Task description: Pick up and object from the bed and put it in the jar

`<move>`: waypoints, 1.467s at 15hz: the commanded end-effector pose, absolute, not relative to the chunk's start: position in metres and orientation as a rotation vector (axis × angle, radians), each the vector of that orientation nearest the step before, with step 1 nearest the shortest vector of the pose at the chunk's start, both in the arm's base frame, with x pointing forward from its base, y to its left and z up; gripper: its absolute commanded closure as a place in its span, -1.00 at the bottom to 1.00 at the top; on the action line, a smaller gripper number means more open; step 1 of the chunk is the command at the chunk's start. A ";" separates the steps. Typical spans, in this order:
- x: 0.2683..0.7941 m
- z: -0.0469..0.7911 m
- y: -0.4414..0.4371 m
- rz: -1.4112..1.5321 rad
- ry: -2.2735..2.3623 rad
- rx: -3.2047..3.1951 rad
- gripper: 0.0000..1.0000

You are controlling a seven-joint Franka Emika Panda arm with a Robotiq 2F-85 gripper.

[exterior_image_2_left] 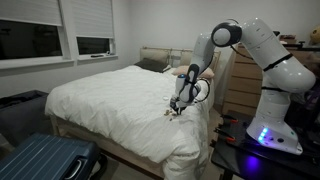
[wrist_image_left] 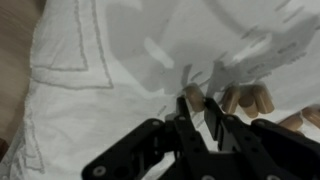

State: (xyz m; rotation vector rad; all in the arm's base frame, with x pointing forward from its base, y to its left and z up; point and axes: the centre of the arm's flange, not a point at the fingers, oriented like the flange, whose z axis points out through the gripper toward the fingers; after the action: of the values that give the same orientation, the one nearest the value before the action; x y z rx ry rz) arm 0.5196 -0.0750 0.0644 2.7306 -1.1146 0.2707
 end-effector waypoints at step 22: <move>0.536 0.123 -0.089 0.380 -1.104 2.638 1.00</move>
State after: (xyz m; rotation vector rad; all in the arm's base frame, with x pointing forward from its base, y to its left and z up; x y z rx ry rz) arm 0.5324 -0.0930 0.0949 2.6627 -1.0838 0.3684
